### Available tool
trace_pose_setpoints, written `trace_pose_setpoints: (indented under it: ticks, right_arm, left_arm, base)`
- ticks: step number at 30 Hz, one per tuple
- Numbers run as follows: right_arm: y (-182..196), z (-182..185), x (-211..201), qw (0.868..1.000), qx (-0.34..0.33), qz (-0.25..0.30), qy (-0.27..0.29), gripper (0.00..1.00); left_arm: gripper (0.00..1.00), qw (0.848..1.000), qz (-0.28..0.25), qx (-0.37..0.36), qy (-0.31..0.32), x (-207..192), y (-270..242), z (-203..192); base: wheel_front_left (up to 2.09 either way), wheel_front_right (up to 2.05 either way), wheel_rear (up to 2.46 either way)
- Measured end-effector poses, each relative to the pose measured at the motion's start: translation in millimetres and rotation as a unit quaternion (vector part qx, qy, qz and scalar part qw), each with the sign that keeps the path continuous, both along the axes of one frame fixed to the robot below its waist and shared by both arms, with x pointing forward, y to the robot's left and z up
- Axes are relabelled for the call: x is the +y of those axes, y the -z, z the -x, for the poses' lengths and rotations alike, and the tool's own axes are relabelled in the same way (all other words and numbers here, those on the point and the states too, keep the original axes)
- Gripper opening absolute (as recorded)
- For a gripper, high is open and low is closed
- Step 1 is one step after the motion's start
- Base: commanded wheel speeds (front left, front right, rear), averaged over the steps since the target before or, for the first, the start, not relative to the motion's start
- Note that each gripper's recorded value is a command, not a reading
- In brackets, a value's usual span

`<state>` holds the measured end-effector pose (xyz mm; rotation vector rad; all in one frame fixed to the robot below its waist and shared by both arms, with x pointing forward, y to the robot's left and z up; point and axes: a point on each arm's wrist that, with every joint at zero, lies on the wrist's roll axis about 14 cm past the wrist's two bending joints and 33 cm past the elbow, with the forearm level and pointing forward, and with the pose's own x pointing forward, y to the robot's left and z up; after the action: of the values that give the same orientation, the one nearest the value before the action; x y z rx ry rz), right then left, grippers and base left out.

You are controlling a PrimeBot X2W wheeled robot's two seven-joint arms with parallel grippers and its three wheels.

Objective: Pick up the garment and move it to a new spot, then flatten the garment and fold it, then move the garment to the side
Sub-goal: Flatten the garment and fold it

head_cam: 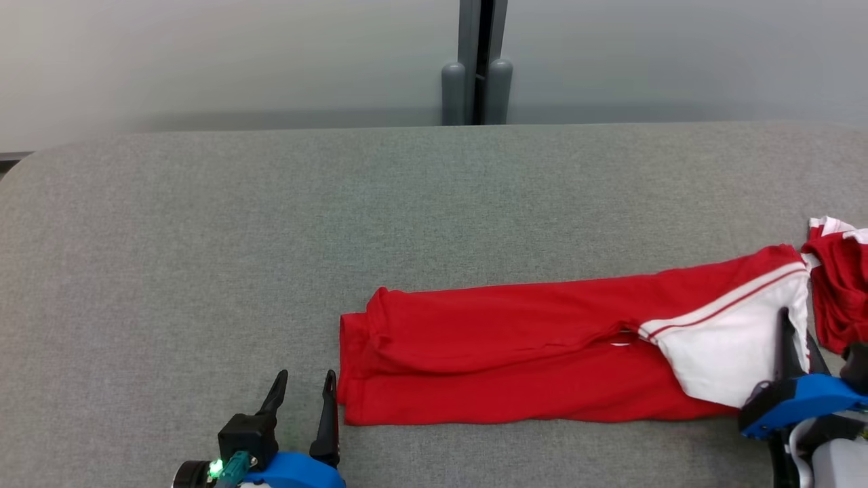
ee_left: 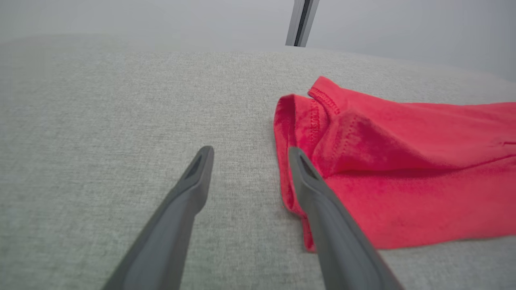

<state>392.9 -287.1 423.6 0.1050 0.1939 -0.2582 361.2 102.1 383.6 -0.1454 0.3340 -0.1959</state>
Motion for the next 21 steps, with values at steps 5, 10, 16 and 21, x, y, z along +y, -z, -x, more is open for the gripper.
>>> trace_pose_setpoints:
  ticks: [5, 10, 16, 21]
  right_arm:
    - [-29, -22, 60, 0.995, -0.056, -0.014, -0.081, 0.00]
    - [-50, -33, 148, 0.974, -0.094, -0.060, -0.196, 0.00]
    - [-56, -30, 237, 0.941, -0.093, -0.107, -0.308, 0.00]
    - [-57, -32, 289, 0.915, -0.082, -0.140, -0.369, 0.00]
  left_arm:
    - [1.00, 1.000, 0.000, 0.001, -0.008, 5, 0, 5]
    - [1.00, 1.000, -0.005, 0.000, -0.031, 21, -2, 15]
    - [1.00, 0.997, -0.004, 0.001, -0.078, 47, -4, 36]
    - [1.00, 0.993, -0.007, 0.008, -0.116, 68, -1, 51]
  base:
    - [0.00, 0.00, 0.00]
    - [0.00, 0.00, 0.00]
    - [0.00, 0.00, 0.00]
    - [0.00, 0.00, 0.00]
